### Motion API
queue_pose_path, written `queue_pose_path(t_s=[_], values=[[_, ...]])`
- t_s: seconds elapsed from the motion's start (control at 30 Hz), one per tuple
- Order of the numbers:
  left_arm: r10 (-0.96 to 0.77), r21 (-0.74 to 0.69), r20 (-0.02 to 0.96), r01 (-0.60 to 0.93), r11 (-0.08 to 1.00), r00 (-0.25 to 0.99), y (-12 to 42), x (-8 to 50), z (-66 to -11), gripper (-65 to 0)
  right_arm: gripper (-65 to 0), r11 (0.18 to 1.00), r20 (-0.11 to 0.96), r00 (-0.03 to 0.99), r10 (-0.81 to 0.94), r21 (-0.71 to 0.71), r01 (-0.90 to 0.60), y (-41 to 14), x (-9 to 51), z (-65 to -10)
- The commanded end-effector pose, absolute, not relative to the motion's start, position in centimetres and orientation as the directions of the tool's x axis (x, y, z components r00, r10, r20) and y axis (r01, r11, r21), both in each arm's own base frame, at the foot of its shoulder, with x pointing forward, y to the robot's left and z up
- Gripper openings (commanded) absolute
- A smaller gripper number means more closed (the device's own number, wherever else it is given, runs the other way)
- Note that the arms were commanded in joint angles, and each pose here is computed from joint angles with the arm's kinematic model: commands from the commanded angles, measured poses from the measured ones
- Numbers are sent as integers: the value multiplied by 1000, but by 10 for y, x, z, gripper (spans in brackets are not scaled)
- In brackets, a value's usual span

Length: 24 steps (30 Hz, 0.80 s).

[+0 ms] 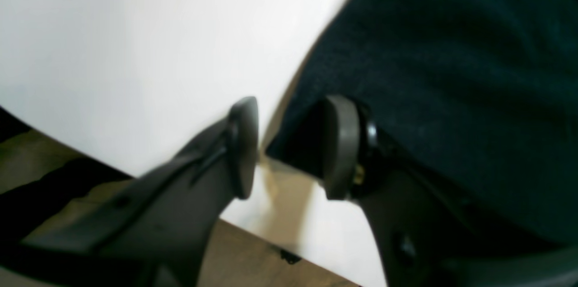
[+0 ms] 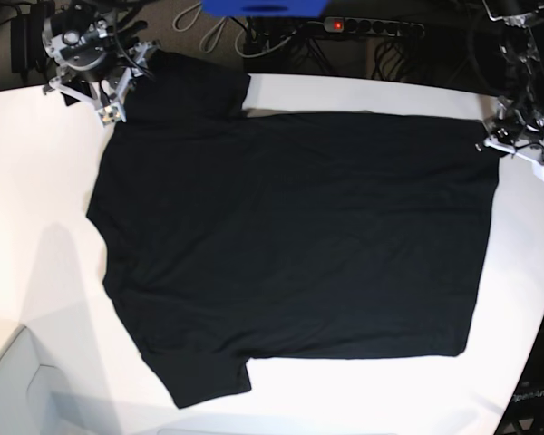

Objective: Layout the t-shirt on the table in an organized manner, then fold the t-shirt properly
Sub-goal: 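Grasp the shirt's collar-side corners with both grippers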

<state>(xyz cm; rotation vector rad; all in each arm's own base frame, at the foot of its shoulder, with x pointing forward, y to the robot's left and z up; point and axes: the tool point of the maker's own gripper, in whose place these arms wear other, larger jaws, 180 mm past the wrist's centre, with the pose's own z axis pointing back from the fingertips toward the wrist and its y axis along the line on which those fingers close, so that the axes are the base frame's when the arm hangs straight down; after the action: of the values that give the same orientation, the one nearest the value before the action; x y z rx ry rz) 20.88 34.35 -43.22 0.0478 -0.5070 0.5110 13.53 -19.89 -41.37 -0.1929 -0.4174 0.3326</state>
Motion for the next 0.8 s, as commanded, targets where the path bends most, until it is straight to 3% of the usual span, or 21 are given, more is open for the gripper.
queue_pose_path(t_s=[0.0, 0.23, 0.43, 0.57, 0.77], values=[[467, -90, 437, -479, 873, 769, 338, 202, -436, -424, -250, 928, 379, 855, 355, -256, -271, -199, 136, -409], [471, -90, 428, -482, 871, 771, 337, 198, -439, -430, -249, 927, 373, 855, 360, -250, -281, -196, 134, -410], [474, -94, 433, -484, 870, 767, 336, 199, -439, -531, -249, 947, 432, 843, 320, -182, -265, -183, 141, -410], [484, -111, 427, -488, 866, 763, 329, 199, -442, -650, -248, 957, 467, 835, 290, -139, -254, -176, 145, -408], [486, -110, 428, -490, 865, 762, 330, 199, -442, -650, -207, 959, 417, 864, 283, -126, -253, -177, 142, -418]])
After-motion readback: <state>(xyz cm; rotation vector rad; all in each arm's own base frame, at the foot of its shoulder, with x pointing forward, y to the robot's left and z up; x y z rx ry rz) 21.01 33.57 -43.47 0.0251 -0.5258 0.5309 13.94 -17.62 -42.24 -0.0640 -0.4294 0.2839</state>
